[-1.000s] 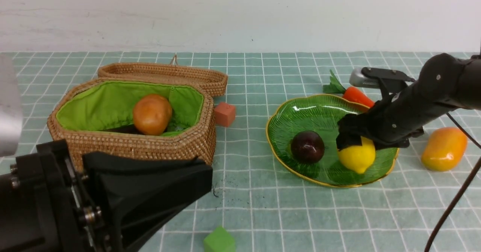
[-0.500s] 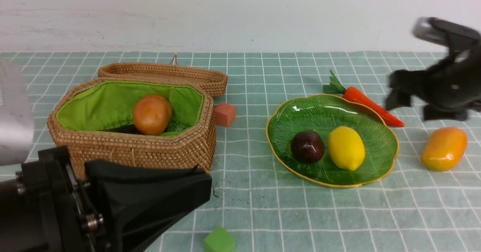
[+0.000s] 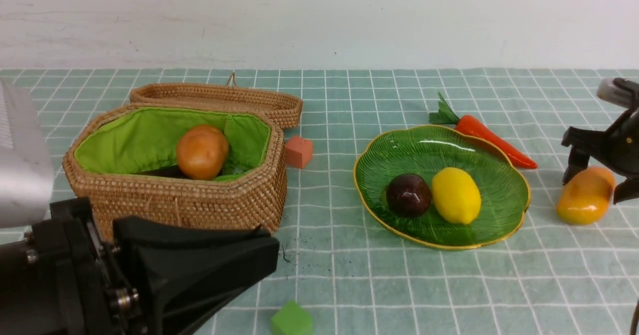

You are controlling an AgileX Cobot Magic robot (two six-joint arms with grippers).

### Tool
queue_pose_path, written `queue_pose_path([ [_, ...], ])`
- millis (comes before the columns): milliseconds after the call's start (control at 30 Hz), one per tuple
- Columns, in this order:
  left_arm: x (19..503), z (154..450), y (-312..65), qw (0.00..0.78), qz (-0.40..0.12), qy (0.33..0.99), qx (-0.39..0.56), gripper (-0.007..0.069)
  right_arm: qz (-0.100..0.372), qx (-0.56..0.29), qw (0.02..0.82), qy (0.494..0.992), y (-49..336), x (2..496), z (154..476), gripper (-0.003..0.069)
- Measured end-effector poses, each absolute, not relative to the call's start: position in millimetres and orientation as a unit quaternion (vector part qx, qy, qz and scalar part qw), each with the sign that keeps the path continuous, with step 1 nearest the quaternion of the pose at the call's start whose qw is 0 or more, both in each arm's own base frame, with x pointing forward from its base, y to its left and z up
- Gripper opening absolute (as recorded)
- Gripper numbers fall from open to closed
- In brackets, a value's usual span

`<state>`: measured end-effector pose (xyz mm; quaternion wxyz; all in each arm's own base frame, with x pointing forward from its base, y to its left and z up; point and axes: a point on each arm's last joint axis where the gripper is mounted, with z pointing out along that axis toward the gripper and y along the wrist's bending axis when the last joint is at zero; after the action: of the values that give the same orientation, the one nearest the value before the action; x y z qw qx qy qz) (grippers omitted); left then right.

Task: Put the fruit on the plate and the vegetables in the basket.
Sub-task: Use the right arm to grab a mango and put it into the right plate

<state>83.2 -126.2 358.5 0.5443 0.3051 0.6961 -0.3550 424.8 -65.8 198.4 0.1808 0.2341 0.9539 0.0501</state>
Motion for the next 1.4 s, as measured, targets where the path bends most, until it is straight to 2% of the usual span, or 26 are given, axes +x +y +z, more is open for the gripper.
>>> queue_pose_path([
  [133, 83, 357, -126, 0.537, -0.351, 0.703, 0.308, 0.0005, 0.044, 0.232, 0.169, 0.957, -69, 438, 183, 0.0613],
  [300, 83, 355, -126, 0.531, -0.348, 0.708, 0.31, 0.0005, 0.043, 0.227, 0.173, 0.957, -70, 443, 181, 0.0584],
  [633, 83, 355, -125, 0.535, -0.341, 0.706, 0.315, 0.0005, 0.034, 0.123, 0.162, 0.979, -67, 438, 188, 0.0584],
  [800, 83, 355, -125, 0.538, -0.335, 0.704, 0.32, 0.0008, 0.077, 0.095, 0.194, 0.973, -52, 423, 239, 0.0584],
  [867, 83, 355, -125, 0.538, -0.336, 0.704, 0.321, 0.001, 0.108, 0.04, 0.221, 0.968, -30, 415, 267, 0.0584],
  [933, 83, 355, -125, 0.539, -0.335, 0.704, 0.32, 0.0013, 0.132, -0.009, 0.231, 0.964, -5, 413, 277, 0.0584],
  [1000, 83, 355, -125, 0.539, -0.336, 0.703, 0.32, 0.0014, 0.141, -0.031, 0.227, 0.963, 10, 415, 273, 0.0584],
  [1033, 83, 355, -125, 0.539, -0.336, 0.703, 0.32, 0.0015, 0.145, -0.05, 0.212, 0.965, 24, 419, 261, 0.0584],
  [1233, 83, 355, -125, 0.539, -0.336, 0.703, 0.32, 0.0018, 0.142, -0.069, 0.166, 0.973, 40, 429, 218, 0.0584],
  [1300, 83, 355, -125, 0.54, -0.336, 0.703, 0.319, 0.0018, 0.142, -0.07, 0.164, 0.974, 42, 429, 215, 0.0584],
  [1400, 83, 355, -125, 0.54, -0.336, 0.703, 0.319, 0.0018, 0.143, -0.073, 0.164, 0.973, 43, 429, 219, 0.0624],
])
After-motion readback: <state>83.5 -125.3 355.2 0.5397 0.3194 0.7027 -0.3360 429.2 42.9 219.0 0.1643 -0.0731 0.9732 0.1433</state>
